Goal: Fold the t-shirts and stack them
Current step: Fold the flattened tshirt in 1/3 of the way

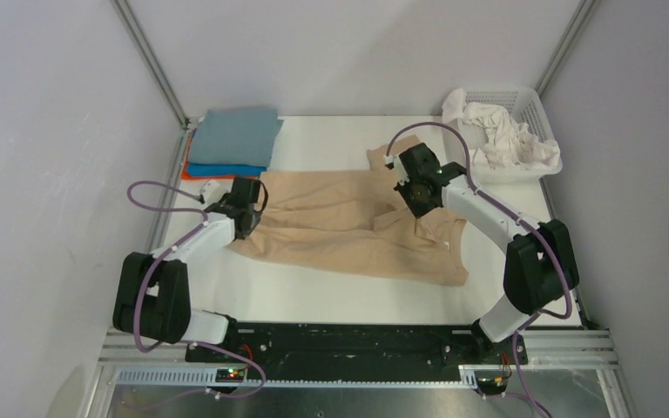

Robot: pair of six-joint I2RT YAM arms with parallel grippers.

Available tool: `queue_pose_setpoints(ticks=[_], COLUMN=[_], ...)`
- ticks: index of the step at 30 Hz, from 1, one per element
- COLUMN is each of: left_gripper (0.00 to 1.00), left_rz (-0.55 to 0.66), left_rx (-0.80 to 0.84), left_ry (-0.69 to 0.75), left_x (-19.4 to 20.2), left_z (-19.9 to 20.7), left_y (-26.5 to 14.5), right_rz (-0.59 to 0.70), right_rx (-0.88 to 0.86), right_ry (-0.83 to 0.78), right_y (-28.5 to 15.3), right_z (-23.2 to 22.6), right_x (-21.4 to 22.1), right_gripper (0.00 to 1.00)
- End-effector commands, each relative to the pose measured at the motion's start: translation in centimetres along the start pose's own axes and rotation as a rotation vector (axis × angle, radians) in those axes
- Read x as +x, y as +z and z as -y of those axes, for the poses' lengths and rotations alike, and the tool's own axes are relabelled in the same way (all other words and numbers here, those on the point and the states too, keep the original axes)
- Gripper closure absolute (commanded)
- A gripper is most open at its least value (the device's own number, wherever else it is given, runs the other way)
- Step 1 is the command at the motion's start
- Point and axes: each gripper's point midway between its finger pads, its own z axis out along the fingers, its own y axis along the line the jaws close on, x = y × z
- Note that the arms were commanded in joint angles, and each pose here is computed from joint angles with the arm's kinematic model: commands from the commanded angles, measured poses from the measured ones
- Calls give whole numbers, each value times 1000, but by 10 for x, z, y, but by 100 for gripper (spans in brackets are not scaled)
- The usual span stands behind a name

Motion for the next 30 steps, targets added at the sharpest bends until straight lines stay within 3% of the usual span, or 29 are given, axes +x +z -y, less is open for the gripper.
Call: queue_pose_setpoints(ticks=[1,10,16,24,26,27,28,29,30], left_gripper=[79,80,81,77,62,41,30,13,7], left_rz=[50,19,77,57,71,83,93,100,107], left_rx=[8,32,35,16,40,53,67,85,103], left_ry=[-12,-27,-68,-53,-53,-54,-47,-45,-29], left_x=[-16,-11,-25,-18,-22,-27,-31,-36,-41], left_z=[9,23,26,32,39,43,48,52,56], left_y=[1,4,0,13,13,11,9,4,-1], right_rz=[63,-27,-8,20,31,56,62,121,142], right_rx=[61,79,93,99,111,120,138,168,236], right_ry=[43,49,60,70,73,78,77,88,89], right_y=[-21,-21,-22,-21,-15,-13,-8,-7,-6], right_z=[13,12,15,19,23,25,30,38,51], right_x=[-8,23,21,16,11,5,2,-13,-20], right_gripper=[100,100,100,100,99,94,90,72,41])
